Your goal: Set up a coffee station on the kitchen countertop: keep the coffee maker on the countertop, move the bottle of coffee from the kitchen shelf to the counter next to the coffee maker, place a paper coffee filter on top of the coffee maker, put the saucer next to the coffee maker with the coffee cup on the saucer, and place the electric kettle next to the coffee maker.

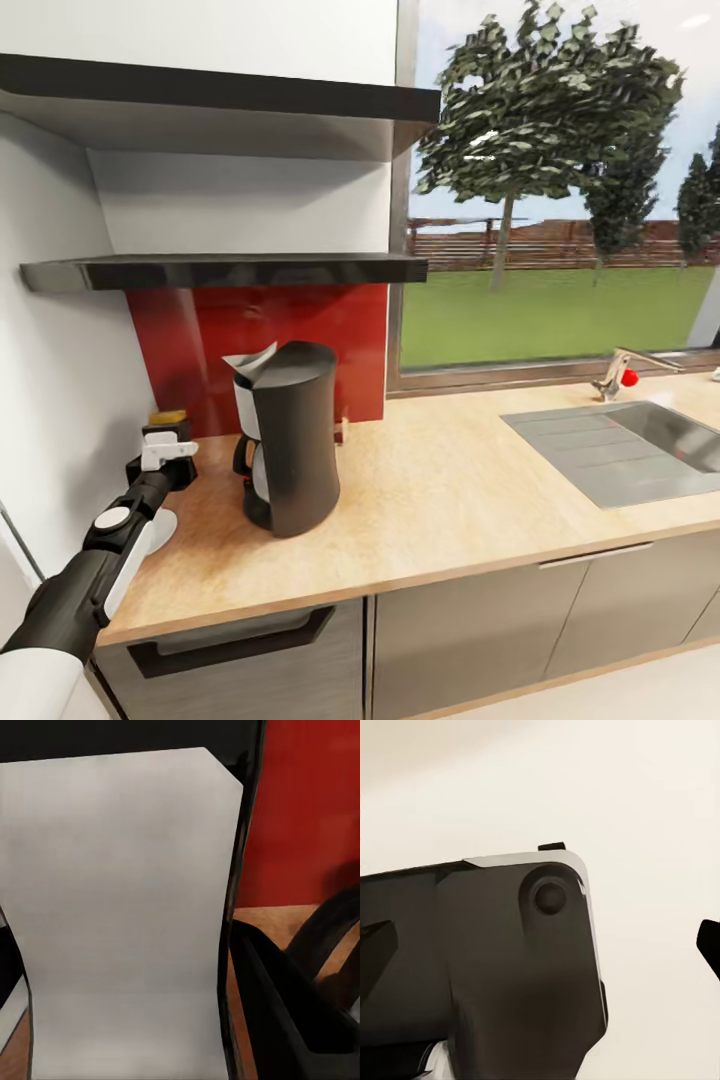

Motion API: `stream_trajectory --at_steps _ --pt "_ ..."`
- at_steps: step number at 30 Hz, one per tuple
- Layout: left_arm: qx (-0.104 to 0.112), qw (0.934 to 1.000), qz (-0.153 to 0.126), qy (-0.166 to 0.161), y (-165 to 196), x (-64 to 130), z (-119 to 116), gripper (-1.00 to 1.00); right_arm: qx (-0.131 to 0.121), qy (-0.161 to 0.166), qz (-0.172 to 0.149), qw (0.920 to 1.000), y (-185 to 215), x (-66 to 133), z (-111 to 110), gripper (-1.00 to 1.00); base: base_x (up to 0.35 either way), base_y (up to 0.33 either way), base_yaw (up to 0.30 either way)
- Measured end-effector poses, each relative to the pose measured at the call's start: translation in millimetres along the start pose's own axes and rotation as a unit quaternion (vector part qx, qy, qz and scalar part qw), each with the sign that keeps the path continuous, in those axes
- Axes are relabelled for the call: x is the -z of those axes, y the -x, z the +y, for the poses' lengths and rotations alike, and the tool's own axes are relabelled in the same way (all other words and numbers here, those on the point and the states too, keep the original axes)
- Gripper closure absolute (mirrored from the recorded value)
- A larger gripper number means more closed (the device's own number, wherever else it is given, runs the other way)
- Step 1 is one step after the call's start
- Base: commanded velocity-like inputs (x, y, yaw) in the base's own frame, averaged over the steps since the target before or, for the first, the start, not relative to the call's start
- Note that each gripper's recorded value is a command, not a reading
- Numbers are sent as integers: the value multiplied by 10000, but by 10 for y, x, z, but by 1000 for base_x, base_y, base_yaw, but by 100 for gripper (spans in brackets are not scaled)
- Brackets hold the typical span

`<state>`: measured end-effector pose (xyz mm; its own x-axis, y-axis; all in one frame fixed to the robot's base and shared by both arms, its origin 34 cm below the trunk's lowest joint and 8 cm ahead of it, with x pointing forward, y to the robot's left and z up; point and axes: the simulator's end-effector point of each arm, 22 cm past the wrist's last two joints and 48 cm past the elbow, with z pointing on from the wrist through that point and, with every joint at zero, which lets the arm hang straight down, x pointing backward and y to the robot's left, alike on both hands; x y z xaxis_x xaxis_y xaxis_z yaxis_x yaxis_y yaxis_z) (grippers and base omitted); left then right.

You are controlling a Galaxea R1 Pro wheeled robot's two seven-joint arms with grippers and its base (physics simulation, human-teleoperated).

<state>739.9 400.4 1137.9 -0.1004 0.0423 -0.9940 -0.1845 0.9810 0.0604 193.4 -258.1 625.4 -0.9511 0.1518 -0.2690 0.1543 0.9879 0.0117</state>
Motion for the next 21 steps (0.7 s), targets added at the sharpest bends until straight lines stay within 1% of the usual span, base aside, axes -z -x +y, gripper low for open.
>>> stream_trajectory --at_steps 2,5,12,14,15,16,17,21 --pt "20 10000 63 35 -79 23 39 100 1 -1 0 10000 0 0 -2 -100 316 63 0" --pt "10 9999 160 20 -204 56 33 100 4 -2 6 10000 -3 -1 -3 -100 236 51 0" --pt "-25 9994 338 -10 -462 149 22 100 26 2 31 10000 -25 1 -1 -100 39 8 0" --pt "-44 9990 434 -10 -582 177 27 100 29 1 39 10000 -33 2 -1 -100 4 1 0" --pt "-68 9981 615 -7 -788 233 42 100 34 -2 45 10000 -40 4 -7 -100 1 0 0" --pt "-78 9975 697 4 -887 235 51 100 38 -10 57 10000 -47 2 -16 -100 0 0 0" --pt "-81 9976 694 8 -915 238 54 100 41 -20 61 10000 -53 4 -30 -100 0 0 0" --pt "-62 9985 535 74 -1044 220 114 100 52 -66 201 9998 -181 21 -97 -100 0 0 0"
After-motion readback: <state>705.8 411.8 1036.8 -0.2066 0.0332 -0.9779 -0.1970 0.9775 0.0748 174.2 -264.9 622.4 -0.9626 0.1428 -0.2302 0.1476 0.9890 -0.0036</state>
